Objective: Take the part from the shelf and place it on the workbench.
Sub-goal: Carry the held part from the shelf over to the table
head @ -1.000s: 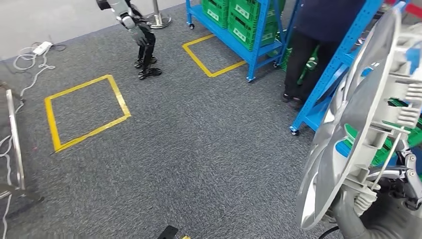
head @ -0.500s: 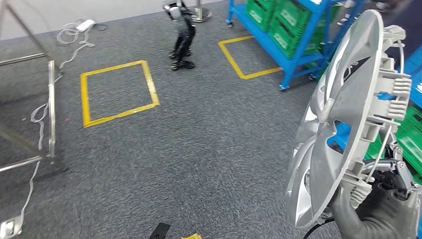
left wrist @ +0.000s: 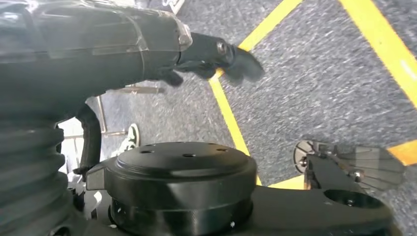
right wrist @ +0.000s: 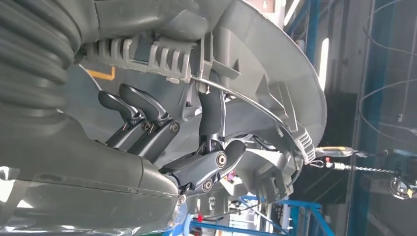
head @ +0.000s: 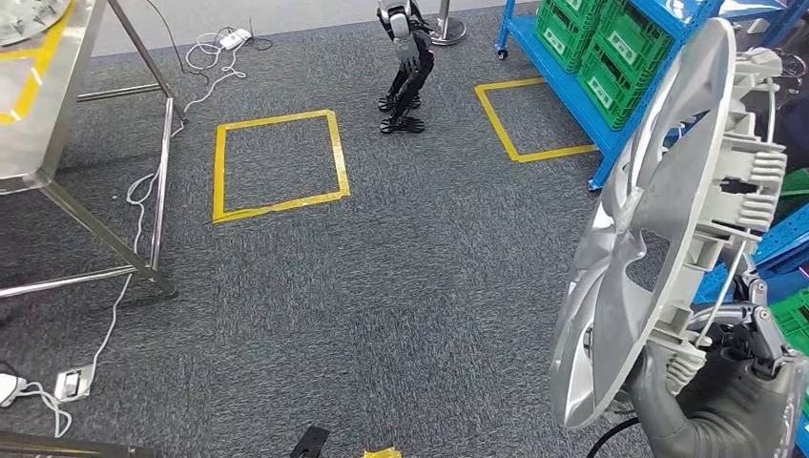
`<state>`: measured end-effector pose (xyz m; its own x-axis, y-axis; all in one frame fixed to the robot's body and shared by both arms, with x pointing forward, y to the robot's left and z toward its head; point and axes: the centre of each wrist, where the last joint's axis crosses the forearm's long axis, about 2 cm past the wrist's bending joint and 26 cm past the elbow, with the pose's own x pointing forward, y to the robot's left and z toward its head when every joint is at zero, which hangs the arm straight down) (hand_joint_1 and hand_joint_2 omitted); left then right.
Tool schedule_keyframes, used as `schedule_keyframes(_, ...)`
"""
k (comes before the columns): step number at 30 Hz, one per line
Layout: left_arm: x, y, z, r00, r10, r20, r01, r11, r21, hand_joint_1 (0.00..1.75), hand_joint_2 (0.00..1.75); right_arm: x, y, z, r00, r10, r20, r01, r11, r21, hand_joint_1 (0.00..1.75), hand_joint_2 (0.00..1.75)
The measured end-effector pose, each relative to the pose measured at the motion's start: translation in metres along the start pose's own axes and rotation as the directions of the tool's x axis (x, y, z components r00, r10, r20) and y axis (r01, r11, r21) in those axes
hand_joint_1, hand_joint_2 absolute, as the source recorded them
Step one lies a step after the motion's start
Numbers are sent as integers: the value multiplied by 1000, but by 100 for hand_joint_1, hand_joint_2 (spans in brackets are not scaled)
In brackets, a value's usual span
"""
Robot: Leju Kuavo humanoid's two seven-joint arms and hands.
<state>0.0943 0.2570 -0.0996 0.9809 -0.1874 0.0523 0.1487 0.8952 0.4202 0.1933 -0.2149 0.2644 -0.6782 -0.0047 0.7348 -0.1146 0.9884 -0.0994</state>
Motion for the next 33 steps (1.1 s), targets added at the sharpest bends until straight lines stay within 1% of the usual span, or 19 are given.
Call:
schedule_keyframes(8,7,4,-1,998,60,-20,-60,998,1,0,175,-3,6,0,999,-39,21,38,997,65,175,175)
schedule_keyframes(13,24,5,2,995,98,-15,-99,994,-46,0,175,-7,8,3,999,-50,14,49,996,69,175,175)
schedule_keyframes(16,29,5,4,994,111,-14,-112,991,-78,0,175,-9,9,3,999,-48,10,47,996,78,175,175)
schedule_keyframes(19,33,5,4,994,112,-4,-112,991,-76,0,175,-10,9,4,999,-43,6,42,996,83,175,175)
schedule_keyframes(25,34,6,5,995,98,18,-97,995,-9,0,175,-13,9,1,999,-30,-26,32,996,86,175,175)
schedule_keyframes(33,33,6,5,995,96,14,-96,995,-2,0,175,-13,11,-3,999,-36,-22,38,996,84,175,175)
